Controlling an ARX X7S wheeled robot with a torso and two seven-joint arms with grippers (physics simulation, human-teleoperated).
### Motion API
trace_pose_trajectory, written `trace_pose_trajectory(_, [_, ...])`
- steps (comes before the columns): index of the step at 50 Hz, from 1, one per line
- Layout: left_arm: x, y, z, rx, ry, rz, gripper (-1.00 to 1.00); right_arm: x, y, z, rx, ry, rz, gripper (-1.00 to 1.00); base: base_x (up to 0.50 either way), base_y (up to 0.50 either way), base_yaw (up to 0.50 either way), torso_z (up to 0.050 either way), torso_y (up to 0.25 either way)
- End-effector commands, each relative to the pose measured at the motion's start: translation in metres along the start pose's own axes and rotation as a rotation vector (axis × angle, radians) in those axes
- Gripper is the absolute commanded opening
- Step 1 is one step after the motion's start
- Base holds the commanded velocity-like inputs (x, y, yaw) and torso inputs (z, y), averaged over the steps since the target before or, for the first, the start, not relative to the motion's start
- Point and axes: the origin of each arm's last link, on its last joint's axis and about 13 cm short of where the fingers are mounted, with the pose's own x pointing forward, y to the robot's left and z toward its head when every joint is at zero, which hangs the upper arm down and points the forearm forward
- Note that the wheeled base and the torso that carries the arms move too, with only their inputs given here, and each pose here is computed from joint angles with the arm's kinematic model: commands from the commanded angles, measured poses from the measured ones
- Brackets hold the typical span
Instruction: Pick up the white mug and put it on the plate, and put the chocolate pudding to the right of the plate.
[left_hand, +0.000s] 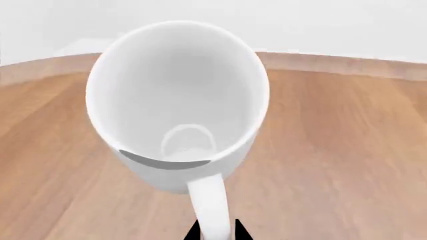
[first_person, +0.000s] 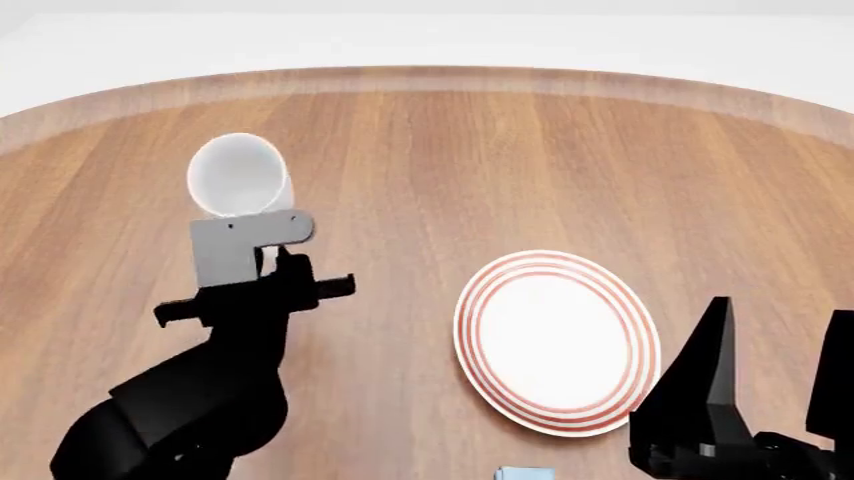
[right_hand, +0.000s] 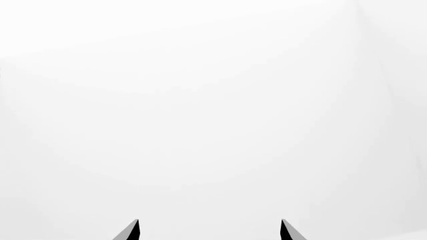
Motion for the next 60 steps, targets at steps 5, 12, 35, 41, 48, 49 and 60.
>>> trace_pose_trajectory(5, [-0.04, 0.005, 0.023, 0.283, -0.091, -0.475, -1.0, 0.002, 0.001, 0.005, -0.024, -0.024, 0.019, 1.0, 0.0, 0.0, 0.0, 0.0, 0.0])
trace_pose_trajectory(12, [-0.042, 0.005, 0.035, 0.317, -0.056, -0.639, -1.0, 0.003, 0.002, 0.006, -0.023, -0.027, 0.022, 1.0, 0.0, 0.0, 0.0, 0.0, 0.0])
trace_pose_trajectory(35, [-0.019, -0.017, 0.064, 0.431, 0.124, -0.792, -1.0, 0.002, 0.003, 0.004, -0.022, -0.022, 0.032, 1.0, 0.0, 0.0, 0.0, 0.0, 0.0])
trace_pose_trajectory(41, [-0.024, -0.029, 0.063, 0.454, 0.162, -0.904, -1.0, 0.002, 0.004, 0.005, -0.017, -0.023, 0.033, 1.0, 0.0, 0.0, 0.0, 0.0, 0.0])
trace_pose_trajectory(48, [-0.025, -0.038, 0.062, 0.453, 0.182, -0.958, -1.0, 0.002, 0.004, 0.005, -0.015, -0.024, 0.035, 1.0, 0.0, 0.0, 0.0, 0.0, 0.0])
trace_pose_trajectory(49, [-0.025, -0.039, 0.061, 0.449, 0.185, -0.96, -1.0, 0.002, 0.004, 0.005, -0.016, -0.024, 0.035, 1.0, 0.0, 0.0, 0.0, 0.0, 0.0])
trace_pose_trajectory(60, [-0.018, -0.053, 0.056, 0.387, 0.203, -0.984, -1.0, 0.002, 0.003, 0.005, -0.015, -0.023, 0.034, 1.0, 0.0, 0.0, 0.0, 0.0, 0.001])
